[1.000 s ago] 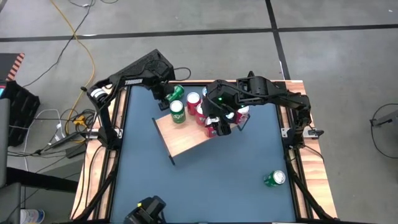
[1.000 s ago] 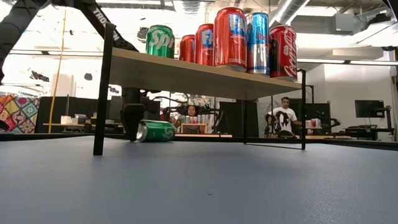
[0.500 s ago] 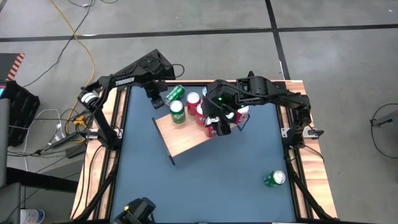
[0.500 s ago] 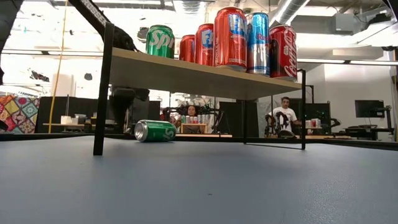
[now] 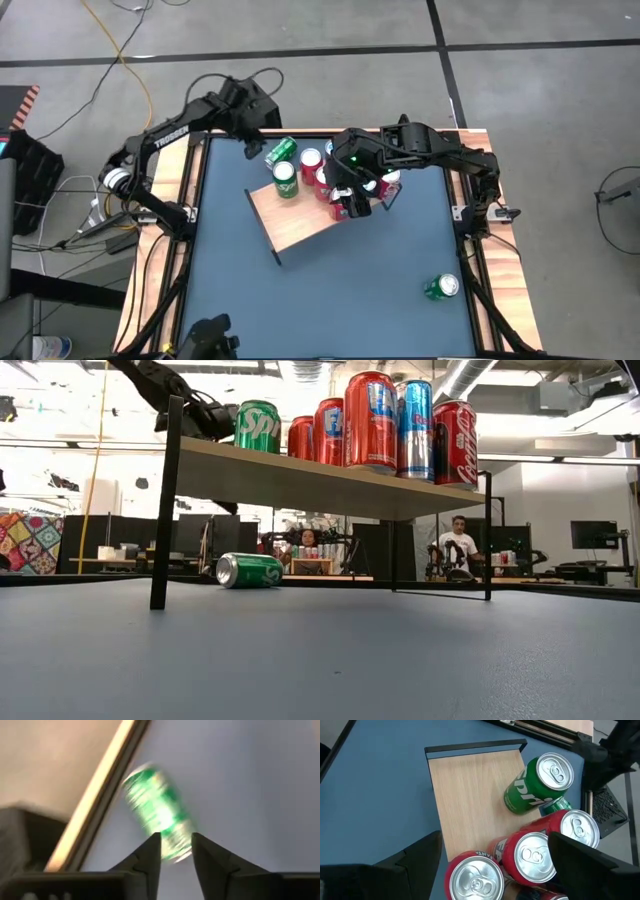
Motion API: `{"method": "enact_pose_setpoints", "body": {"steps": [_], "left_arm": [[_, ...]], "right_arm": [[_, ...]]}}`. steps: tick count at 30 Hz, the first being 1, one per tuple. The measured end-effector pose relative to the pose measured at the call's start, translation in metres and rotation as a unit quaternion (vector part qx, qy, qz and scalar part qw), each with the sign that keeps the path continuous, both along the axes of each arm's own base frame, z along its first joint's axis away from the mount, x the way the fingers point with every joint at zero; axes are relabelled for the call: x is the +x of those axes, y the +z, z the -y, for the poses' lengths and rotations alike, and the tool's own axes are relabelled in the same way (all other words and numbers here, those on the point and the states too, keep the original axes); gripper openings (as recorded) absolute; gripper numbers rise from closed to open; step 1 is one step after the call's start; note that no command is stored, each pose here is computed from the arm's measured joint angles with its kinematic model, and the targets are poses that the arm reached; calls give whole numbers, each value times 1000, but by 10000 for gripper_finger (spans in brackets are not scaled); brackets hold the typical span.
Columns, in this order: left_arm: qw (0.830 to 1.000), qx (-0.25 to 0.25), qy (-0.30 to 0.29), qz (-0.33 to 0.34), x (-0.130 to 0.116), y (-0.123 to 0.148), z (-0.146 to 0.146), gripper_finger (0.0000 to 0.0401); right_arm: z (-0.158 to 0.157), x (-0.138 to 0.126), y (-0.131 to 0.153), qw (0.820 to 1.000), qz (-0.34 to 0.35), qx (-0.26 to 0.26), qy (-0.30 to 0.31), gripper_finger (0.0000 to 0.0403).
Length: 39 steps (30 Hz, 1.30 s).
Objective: Place canned beverage on shelf
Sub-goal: Put the top green soda can on the shelf aligned with the other green soda can
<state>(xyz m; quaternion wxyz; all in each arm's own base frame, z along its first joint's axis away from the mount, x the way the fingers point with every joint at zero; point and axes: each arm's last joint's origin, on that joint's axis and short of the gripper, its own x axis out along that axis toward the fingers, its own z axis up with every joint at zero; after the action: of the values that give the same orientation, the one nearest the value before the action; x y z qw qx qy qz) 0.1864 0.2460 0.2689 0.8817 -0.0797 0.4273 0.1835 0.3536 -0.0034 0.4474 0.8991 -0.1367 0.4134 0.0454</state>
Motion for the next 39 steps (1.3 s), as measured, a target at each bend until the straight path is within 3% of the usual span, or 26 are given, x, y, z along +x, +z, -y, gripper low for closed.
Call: {"method": "enact_pose_setpoints", "body": {"steps": [2,10,14,17,25,39], "left_arm": [[999,-20,-24,34,0,1,-1,116],[997,-48,-55,4,20,-27,-5,261],[999,-20,-34,-37,28,-27,-5,335],[998,11,-27,-50,32,-26,-5,367],[1000,1,-1,-28,38,-34,-15,379],[996,-56,31,-66,55,-88,-28,380]], "right_arm": [[0,0,0,1000,0,0,0,347],[0,0,0,1000,0,1,-2,347],[1,0,0,1000,1,1,-3,347],[2,0,0,1000,1,1,-4,347],[3,3,-3,1000,-4,2,-7,347],[3,5,-8,1000,-14,0,-5,347]]}}
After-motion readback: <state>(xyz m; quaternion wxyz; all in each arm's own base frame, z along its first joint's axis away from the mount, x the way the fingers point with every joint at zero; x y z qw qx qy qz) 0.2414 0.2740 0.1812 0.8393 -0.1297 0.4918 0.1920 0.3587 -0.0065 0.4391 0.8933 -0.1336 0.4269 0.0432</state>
